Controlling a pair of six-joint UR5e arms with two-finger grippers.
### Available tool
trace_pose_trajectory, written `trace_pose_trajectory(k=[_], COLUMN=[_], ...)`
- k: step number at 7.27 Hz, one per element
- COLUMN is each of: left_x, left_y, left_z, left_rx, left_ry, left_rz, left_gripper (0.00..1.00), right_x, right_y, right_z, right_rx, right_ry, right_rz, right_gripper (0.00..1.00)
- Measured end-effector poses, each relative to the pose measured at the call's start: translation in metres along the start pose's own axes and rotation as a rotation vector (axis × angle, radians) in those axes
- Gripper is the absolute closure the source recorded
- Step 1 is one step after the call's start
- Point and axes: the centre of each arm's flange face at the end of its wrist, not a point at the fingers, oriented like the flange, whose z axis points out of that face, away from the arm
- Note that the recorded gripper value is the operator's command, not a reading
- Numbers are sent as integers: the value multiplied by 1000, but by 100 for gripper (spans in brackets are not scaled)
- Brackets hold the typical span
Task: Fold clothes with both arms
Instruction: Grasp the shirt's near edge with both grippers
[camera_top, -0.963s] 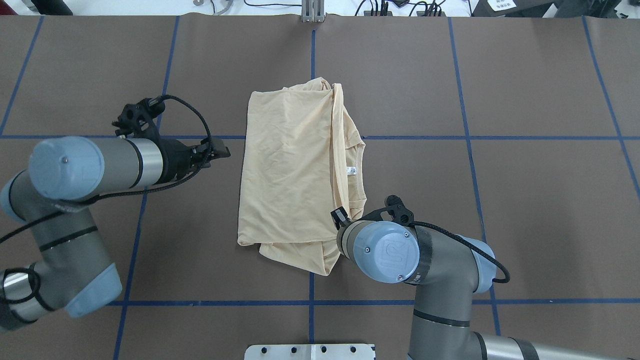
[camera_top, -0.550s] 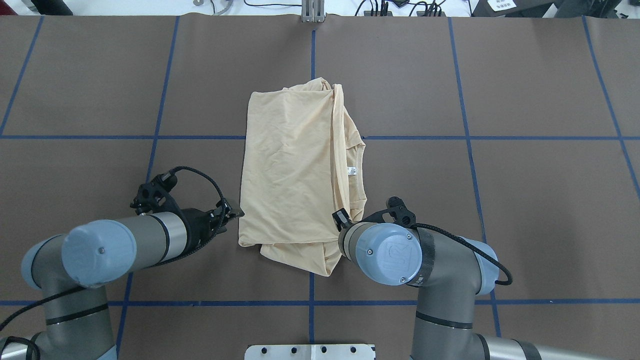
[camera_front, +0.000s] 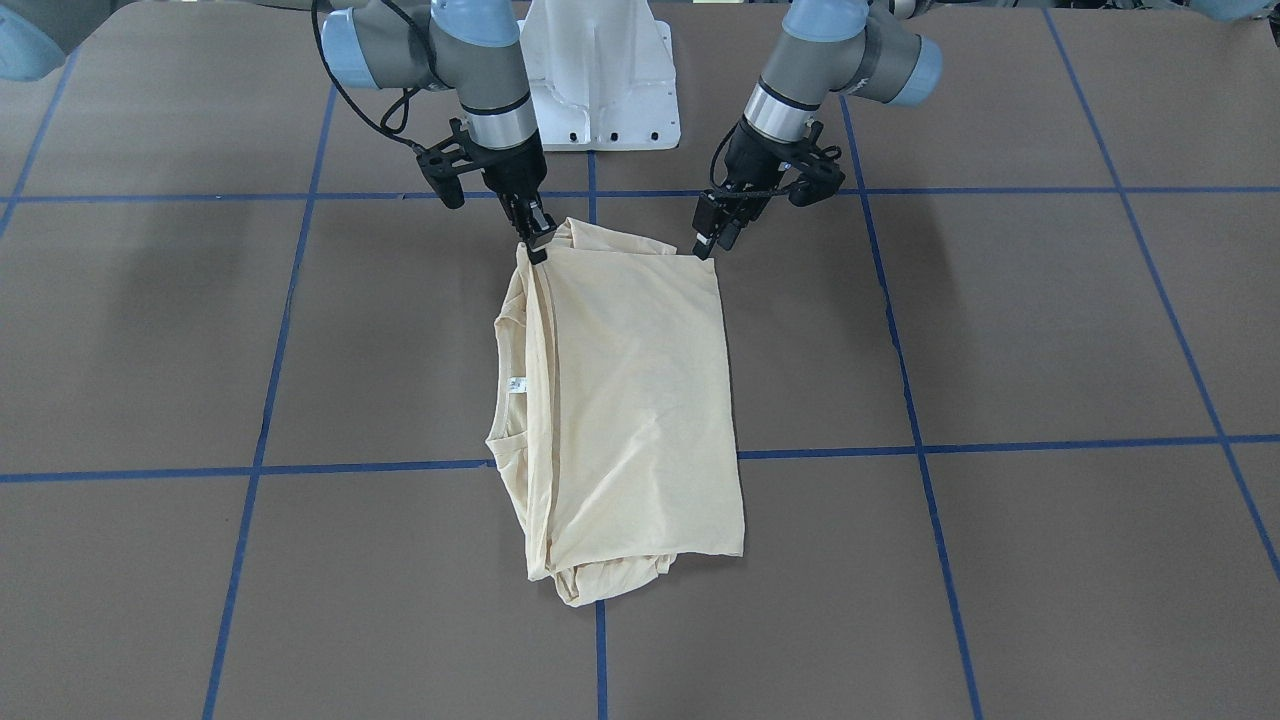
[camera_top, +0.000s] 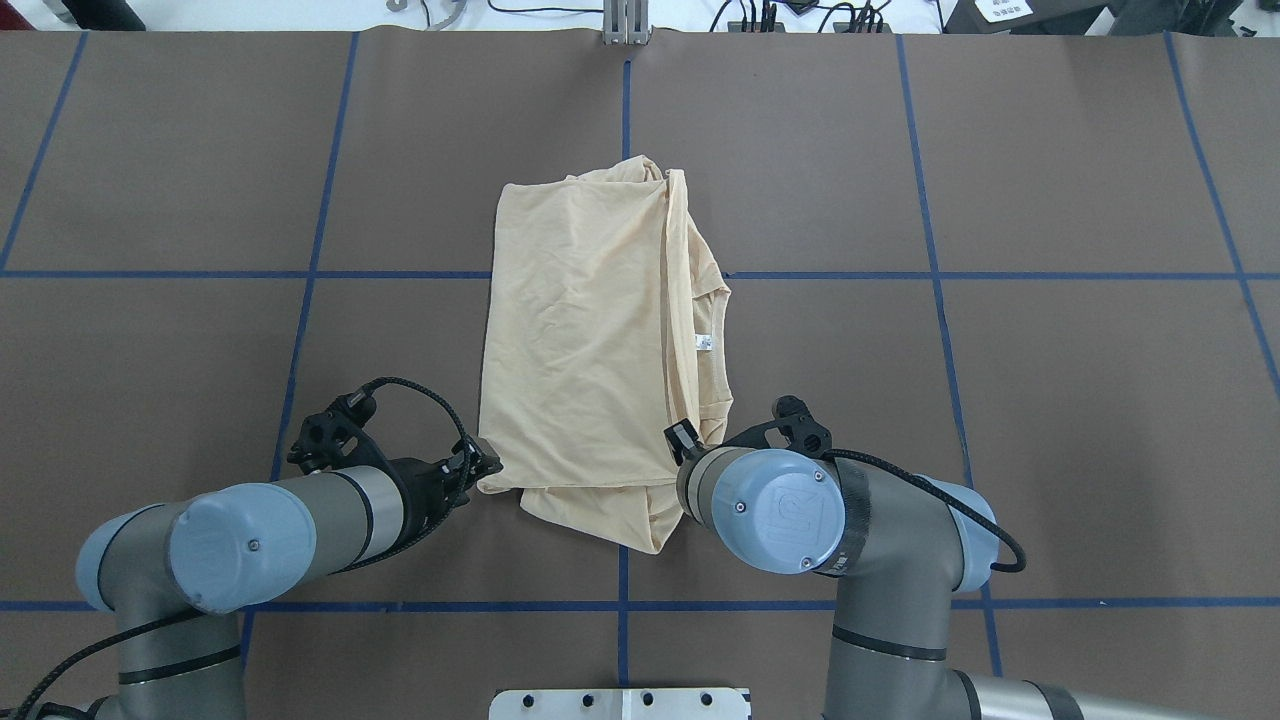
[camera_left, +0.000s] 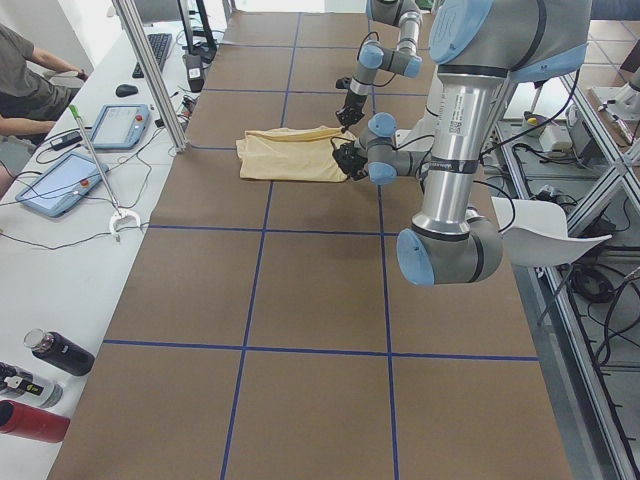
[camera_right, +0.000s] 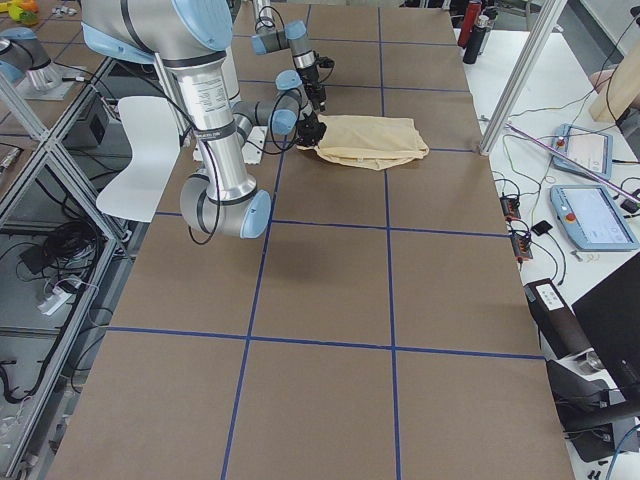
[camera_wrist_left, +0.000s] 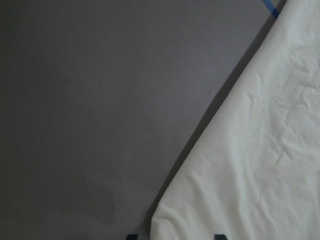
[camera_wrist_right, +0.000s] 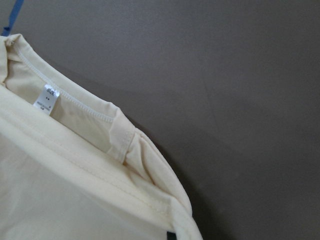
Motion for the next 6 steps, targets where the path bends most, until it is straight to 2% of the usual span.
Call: trace_pose_trajectory(k=[2,4,5,6], left_x=[2,1,-1,-2], left_y=[3,6,6,6], left_z=[12,19,22,24], left_rx=[4,5,6,8], left_ry=[-10,-19,-24,-30], left_rz=[0,2,3,4], left_gripper=[43,55,74,100], right_x=[1,1,1,1], right_y=[0,-1,-1,-1], right_z=[0,0,0,0], right_rx=[0,0,-1,-1], right_ry=[1,2,2,2], right_rz=[-1,-2,-2,-2], right_gripper=[100,100,100,100])
